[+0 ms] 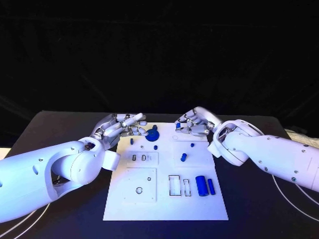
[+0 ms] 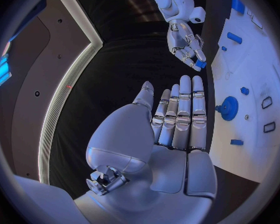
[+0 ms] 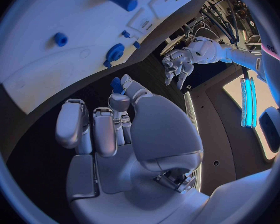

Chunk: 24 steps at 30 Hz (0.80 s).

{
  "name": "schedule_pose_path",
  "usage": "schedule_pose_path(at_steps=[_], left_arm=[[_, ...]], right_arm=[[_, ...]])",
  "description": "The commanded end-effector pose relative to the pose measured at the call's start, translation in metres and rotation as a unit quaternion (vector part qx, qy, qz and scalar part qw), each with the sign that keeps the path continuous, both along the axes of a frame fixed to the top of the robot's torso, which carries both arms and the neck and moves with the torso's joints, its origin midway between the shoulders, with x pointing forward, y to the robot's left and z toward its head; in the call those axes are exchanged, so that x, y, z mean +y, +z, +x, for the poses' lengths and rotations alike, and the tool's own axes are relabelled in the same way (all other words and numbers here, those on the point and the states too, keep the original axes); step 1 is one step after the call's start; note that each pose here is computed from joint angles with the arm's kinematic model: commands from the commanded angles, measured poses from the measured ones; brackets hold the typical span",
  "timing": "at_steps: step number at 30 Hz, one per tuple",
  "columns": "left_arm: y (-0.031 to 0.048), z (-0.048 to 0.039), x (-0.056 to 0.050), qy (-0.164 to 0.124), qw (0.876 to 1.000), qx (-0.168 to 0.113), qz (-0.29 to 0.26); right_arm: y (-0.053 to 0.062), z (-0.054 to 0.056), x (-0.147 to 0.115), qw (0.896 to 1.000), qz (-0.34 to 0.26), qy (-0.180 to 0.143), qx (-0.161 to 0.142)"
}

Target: Assemble the parts on the task board

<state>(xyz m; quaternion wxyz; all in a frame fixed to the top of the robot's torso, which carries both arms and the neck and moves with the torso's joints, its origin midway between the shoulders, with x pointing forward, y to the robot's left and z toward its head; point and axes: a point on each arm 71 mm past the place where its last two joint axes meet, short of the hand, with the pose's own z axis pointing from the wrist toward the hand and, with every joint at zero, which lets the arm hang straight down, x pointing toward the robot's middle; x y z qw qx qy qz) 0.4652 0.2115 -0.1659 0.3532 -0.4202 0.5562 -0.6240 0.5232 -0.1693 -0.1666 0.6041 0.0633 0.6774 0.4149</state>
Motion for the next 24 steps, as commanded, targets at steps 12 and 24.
schedule_pose_path(at_steps=[12, 24], left_arm=[[-0.0019, 0.0080, 0.010, 0.015, 1.000, -0.006, 0.000], [-0.0045, 0.0106, 0.016, 0.046, 0.998, 0.021, -0.026]], right_arm=[[-0.021, -0.021, 0.078, 0.996, -0.082, 0.029, -0.005], [-0.047, -0.037, 0.103, 0.991, -0.124, 0.052, 0.009]])
